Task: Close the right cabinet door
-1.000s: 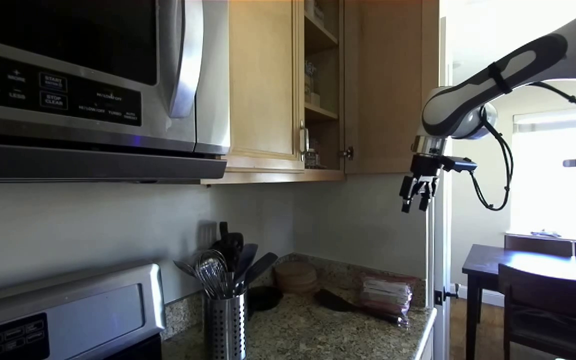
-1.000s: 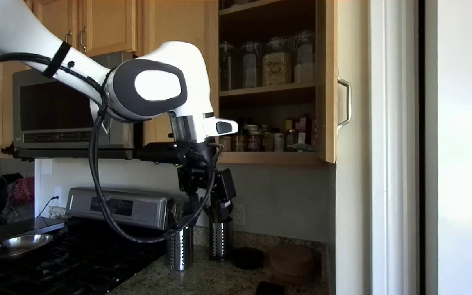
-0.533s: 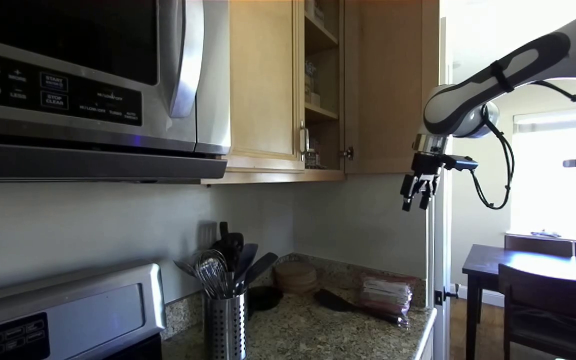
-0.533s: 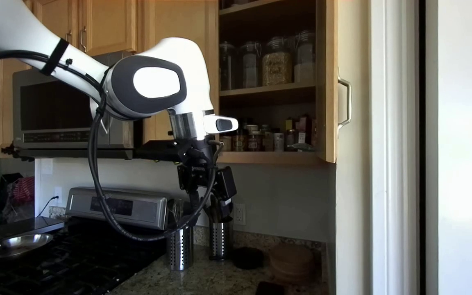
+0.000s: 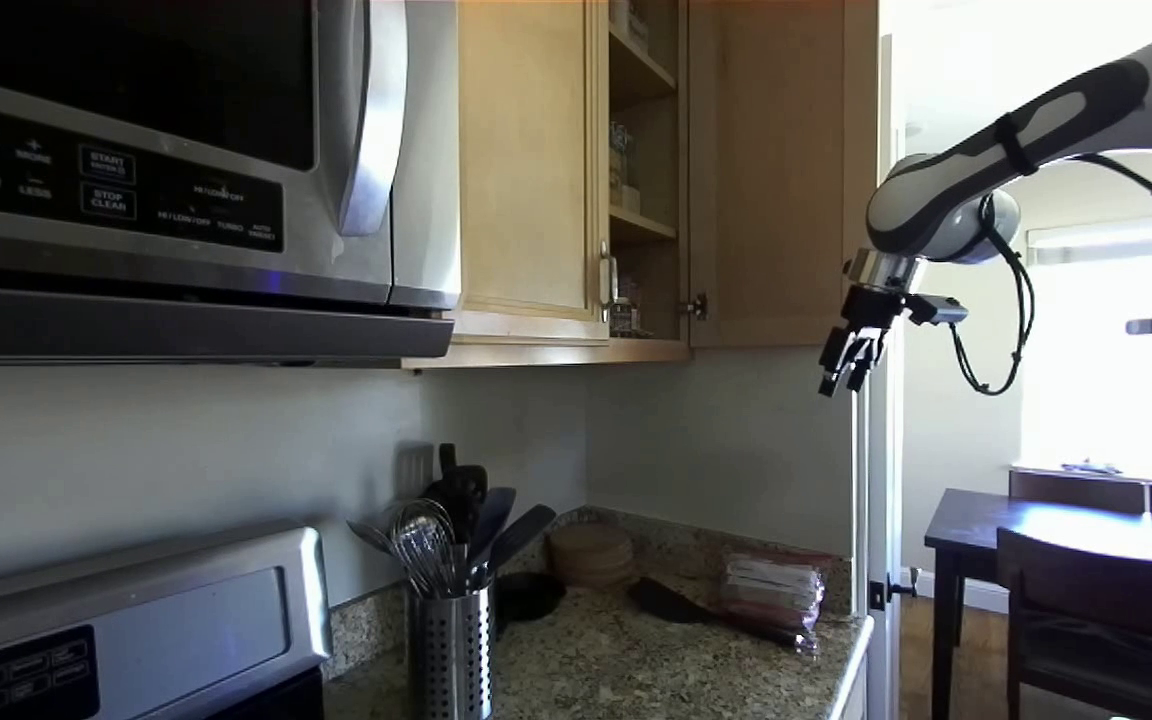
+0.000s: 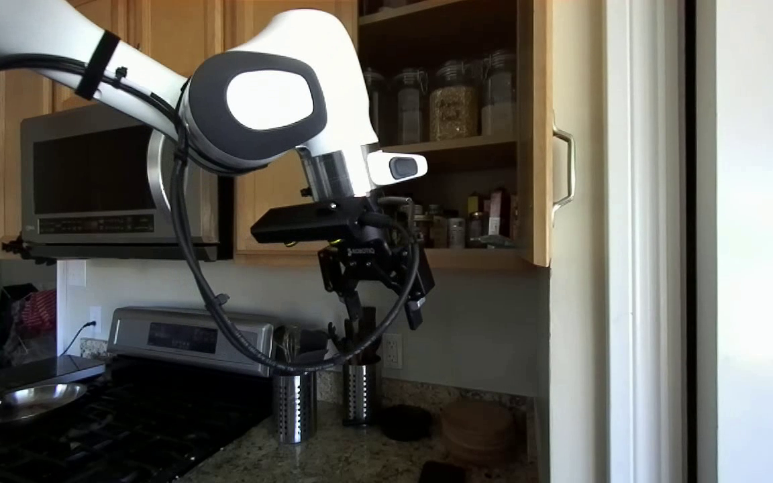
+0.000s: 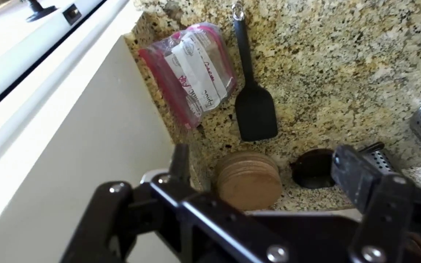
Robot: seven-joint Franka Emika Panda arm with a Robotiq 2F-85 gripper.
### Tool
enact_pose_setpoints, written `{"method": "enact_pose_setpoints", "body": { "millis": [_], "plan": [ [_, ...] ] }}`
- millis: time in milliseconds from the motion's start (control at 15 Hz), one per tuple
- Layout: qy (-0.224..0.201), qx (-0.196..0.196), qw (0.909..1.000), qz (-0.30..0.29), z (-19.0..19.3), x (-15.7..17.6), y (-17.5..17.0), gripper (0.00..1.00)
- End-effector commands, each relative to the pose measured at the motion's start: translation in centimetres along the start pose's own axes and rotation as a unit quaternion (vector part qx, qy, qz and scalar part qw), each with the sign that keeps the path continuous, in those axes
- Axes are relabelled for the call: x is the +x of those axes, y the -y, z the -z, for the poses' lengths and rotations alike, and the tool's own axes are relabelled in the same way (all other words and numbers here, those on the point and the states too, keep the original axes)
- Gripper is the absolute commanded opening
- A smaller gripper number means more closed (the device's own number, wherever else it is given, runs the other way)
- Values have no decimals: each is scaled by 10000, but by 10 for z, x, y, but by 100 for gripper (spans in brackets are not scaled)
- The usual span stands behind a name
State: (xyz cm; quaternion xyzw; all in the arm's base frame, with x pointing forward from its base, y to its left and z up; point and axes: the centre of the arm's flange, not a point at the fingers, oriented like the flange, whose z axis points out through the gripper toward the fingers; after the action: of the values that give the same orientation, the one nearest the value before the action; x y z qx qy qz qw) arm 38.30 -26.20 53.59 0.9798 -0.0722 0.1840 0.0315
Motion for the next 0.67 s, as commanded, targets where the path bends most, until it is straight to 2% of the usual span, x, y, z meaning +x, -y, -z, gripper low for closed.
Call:
{"method": "enact_pose_setpoints", "body": {
  "millis": [0,267,600],
  "plan": [
    [-167,0,9998,78,10,-7,-33,100],
    [-237,-74,9997,-30,24,-14,-62,100],
    [-624,-283,9970,-368,65,-24,-92,100]
  ]
}}
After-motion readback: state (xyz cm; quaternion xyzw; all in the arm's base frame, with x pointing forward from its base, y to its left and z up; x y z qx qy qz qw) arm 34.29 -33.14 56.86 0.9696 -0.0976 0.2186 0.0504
